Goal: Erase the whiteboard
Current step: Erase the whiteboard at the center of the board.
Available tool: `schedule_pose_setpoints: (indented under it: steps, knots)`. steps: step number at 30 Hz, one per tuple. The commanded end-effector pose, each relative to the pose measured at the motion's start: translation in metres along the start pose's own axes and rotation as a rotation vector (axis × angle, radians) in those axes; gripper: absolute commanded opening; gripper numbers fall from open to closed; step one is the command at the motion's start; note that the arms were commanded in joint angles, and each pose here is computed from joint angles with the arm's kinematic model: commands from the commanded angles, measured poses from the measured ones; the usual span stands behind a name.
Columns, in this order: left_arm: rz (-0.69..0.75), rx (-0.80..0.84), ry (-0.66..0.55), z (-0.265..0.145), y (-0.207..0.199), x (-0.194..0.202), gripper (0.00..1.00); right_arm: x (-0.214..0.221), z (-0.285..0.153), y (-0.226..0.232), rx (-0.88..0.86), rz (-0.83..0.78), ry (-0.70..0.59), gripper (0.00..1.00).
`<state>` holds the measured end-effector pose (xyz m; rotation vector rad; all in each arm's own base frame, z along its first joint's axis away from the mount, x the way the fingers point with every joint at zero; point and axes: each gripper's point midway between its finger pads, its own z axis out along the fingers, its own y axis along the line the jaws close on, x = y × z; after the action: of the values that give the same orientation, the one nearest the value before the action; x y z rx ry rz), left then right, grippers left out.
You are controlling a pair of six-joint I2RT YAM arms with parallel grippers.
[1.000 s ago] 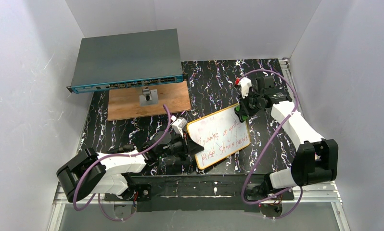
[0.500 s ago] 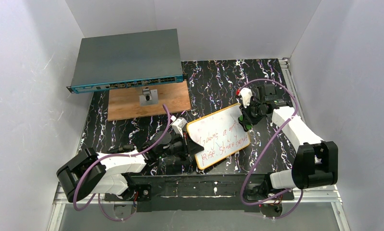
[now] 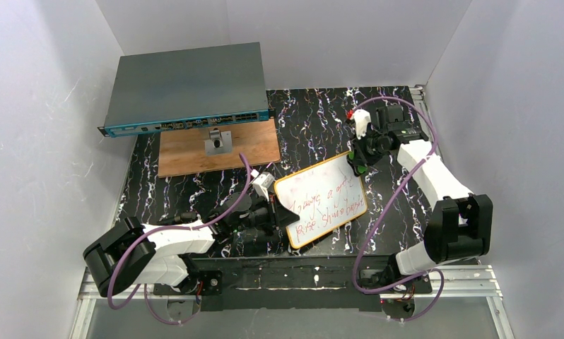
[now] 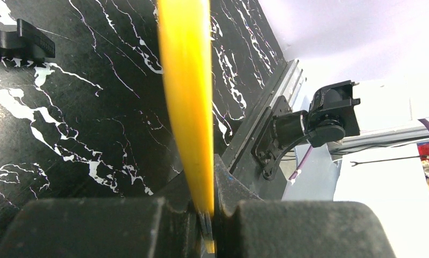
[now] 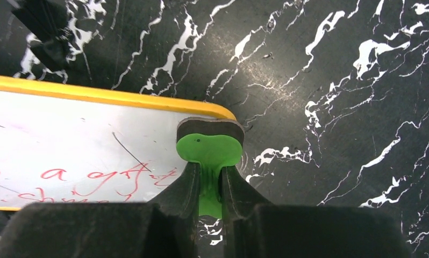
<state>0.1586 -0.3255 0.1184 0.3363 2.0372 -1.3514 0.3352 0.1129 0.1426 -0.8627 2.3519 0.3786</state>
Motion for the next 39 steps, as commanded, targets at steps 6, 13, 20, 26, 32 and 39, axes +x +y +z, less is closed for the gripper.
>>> schedule_pose_setpoints:
  steps: [6,13,20,26,32,39]
  knots:
    - [0.124,0.226,-0.002,-0.005,-0.051,-0.009,0.00,0.078,0.016,0.006,-0.006,-0.038,0.182,0.01]
    - [0.121,0.225,0.006,-0.003,-0.051,-0.008,0.00,0.058,0.009,0.017,-0.073,-0.034,0.131,0.01]
    - [0.116,0.222,0.006,-0.003,-0.050,-0.007,0.00,-0.014,-0.010,0.006,-0.051,-0.028,-0.026,0.01]
    - [0.119,0.223,0.000,-0.005,-0.051,-0.008,0.00,-0.013,-0.006,0.001,-0.029,-0.021,-0.025,0.01]
    - [0.122,0.221,-0.010,-0.007,-0.051,-0.009,0.00,0.057,0.007,0.020,-0.076,-0.049,0.100,0.01]
    - [0.118,0.229,0.001,-0.003,-0.052,-0.008,0.00,0.075,0.001,0.044,-0.151,-0.096,0.080,0.01]
